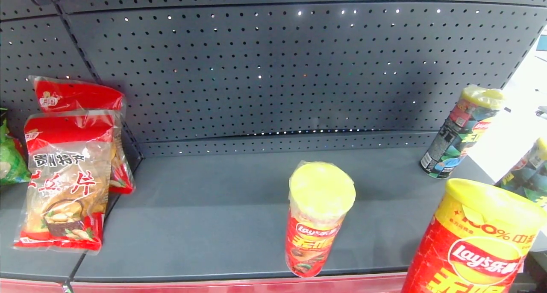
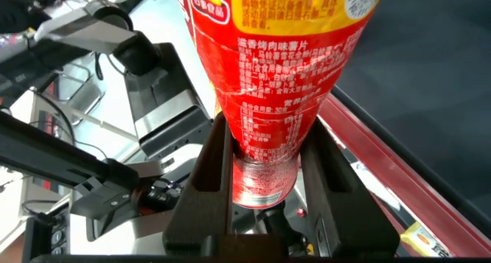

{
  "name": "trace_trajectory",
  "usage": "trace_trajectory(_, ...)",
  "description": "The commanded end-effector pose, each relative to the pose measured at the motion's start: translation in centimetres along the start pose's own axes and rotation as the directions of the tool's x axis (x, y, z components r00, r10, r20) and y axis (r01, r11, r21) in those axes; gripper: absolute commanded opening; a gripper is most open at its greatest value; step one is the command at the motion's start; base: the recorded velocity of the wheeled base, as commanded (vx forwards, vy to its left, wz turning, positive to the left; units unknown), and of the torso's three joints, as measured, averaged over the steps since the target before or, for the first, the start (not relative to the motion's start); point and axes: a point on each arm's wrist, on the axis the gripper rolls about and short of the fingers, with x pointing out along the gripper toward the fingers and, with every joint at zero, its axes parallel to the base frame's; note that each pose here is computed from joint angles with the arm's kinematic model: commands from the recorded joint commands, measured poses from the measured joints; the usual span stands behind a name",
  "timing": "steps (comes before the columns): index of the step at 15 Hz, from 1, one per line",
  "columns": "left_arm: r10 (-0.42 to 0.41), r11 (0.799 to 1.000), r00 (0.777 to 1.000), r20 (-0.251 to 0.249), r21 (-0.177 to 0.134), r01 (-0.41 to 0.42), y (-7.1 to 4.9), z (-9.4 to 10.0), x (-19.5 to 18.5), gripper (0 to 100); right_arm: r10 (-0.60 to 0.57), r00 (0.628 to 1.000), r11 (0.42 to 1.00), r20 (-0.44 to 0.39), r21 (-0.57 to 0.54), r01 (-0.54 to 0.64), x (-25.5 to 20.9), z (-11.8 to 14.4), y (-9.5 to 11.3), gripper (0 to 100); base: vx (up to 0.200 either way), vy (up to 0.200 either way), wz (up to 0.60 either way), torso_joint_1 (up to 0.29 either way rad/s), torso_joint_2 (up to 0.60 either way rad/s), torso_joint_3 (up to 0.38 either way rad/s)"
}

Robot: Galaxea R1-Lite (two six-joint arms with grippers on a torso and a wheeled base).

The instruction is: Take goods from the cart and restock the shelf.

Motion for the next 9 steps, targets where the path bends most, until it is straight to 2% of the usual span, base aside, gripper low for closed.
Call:
trace_trajectory(1,-0.142,0.990,0.990,0.001,0.027,0.142,-0.1,-0.7,-0.4,100,-0.011,1.000,1.000,0.010,-0.004,0.011,-0.2,0.1,0.1,0,0.000,0.000,0.00,0.000,0.00,0.000)
trace_trajectory(4,-0.205,0.978,0.978,0.022,0.033,0.204,0.3,1.4,1.1,100,-0.019,1.000,1.000,0.015,-0.005,0.020,-0.3,0.0,0.1,0,0.000,0.000,0.00,0.000,0.00,0.000)
trace_trajectory(5,-0.190,0.981,0.981,0.024,0.033,0.189,0.3,1.2,1.1,100,-0.025,1.000,1.000,0.019,-0.005,0.025,-0.4,0.0,0.1,0,0.000,0.000,0.00,0.000,0.00,0.000)
trace_trajectory(7,-0.161,0.986,0.987,0.012,0.031,0.161,0.1,-0.8,-0.7,100,-0.037,0.999,0.999,0.030,-0.011,0.037,-0.6,0.0,0.2,0,0.000,0.000,0.00,0.000,0.00,0.000)
trace_trajectory(8,-0.151,0.988,0.989,-0.005,0.042,0.151,0.1,-1.2,-0.8,100,-0.039,0.999,0.999,0.034,-0.014,0.039,-0.7,0.1,0.2,0,0.000,0.000,0.00,0.000,0.00,0.000)
trace_trajectory(9,-0.090,0.995,0.996,0.005,0.045,0.089,0.2,-1.0,-0.8,100,-0.046,0.998,0.999,0.038,-0.014,0.046,-0.8,0.1,0.2,0,0.000,0.000,0.00,0.000,0.00,0.000)
